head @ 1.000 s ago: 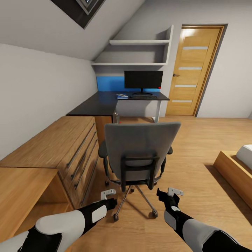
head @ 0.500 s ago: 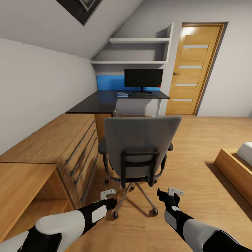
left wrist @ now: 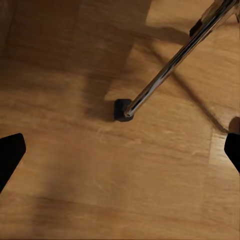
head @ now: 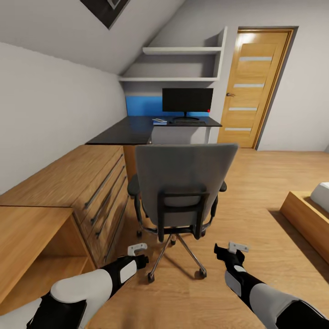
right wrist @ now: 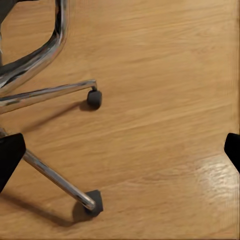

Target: In the bedroom, organize the workspace by keeping the computer under the desk, ensuring the monitor is on the desk, placing the keyboard on the desk next to the monitor, placing the mouse on the desk next to the keyboard, moving the folder from the swivel chair onto the desk next to the mouse, stacking the notebook on top of the folder with the pen on top of the notebook, and positioning the swivel chair next to the desk.

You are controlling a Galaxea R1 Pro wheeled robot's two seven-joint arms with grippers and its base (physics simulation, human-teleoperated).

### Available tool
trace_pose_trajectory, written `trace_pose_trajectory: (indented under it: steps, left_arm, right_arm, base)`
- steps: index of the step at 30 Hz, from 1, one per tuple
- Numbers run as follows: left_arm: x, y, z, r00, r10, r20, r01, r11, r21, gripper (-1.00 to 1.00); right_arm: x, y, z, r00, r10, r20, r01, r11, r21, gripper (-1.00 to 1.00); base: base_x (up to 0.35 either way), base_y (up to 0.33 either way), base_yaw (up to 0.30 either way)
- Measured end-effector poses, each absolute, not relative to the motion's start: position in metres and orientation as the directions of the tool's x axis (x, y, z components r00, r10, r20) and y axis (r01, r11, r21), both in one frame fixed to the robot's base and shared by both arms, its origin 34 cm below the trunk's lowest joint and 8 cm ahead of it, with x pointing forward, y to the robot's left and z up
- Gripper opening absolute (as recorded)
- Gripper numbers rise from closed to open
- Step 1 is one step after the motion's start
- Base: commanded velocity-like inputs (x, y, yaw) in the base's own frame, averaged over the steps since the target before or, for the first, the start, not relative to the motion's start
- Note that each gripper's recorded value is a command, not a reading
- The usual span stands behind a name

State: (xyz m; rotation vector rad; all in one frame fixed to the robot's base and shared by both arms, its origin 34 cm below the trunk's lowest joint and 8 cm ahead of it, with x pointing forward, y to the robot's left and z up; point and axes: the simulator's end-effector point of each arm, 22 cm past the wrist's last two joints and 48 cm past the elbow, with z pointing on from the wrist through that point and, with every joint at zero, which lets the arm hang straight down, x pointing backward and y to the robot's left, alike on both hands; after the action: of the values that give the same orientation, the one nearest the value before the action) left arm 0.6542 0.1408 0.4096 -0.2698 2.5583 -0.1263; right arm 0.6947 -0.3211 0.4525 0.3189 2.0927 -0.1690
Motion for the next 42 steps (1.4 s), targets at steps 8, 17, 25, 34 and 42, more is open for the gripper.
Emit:
trace_pose_trajectory:
  steps: [8, 17, 25, 34, 42]
  left_arm:
    - [0.689, 0.135, 0.43, -0.828, -0.194, -0.525, -0.136, 0.98, -0.147, 1.0]
    - [0.701, 0.123, 0.425, -0.772, -0.208, -0.601, -0.121, 0.976, -0.182, 1.0]
    - [0.684, 0.088, 0.405, -0.791, -0.16, -0.59, -0.043, 0.977, -0.208, 1.0]
    - [0.67, 0.057, 0.399, -0.796, -0.04, -0.604, 0.09, 0.979, -0.183, 1.0]
    - [0.668, 0.053, 0.4, -0.796, -0.027, -0.605, 0.105, 0.978, -0.181, 1.0]
  right_arm:
    - [0.724, -0.313, 0.461, -0.585, 0.157, -0.796, 0.218, 0.975, 0.033, 1.0]
    - [0.711, -0.317, 0.432, -0.617, 0.14, -0.774, 0.212, 0.977, 0.008, 1.0]
    - [0.705, -0.319, 0.412, -0.624, 0.094, -0.776, 0.187, 0.982, -0.031, 1.0]
    - [0.704, -0.315, 0.406, -0.623, 0.087, -0.778, 0.177, 0.984, -0.032, 1.0]
    - [0.707, -0.298, 0.408, -0.617, 0.064, -0.785, 0.148, 0.988, -0.035, 1.0]
  base:
    - [0.0, 0.0, 0.0]
    - [0.0, 0.0, 0.0]
    - [0.0, 0.0, 0.0]
    - [0.0, 0.0, 0.0]
    - [0.0, 0.0, 0.0]
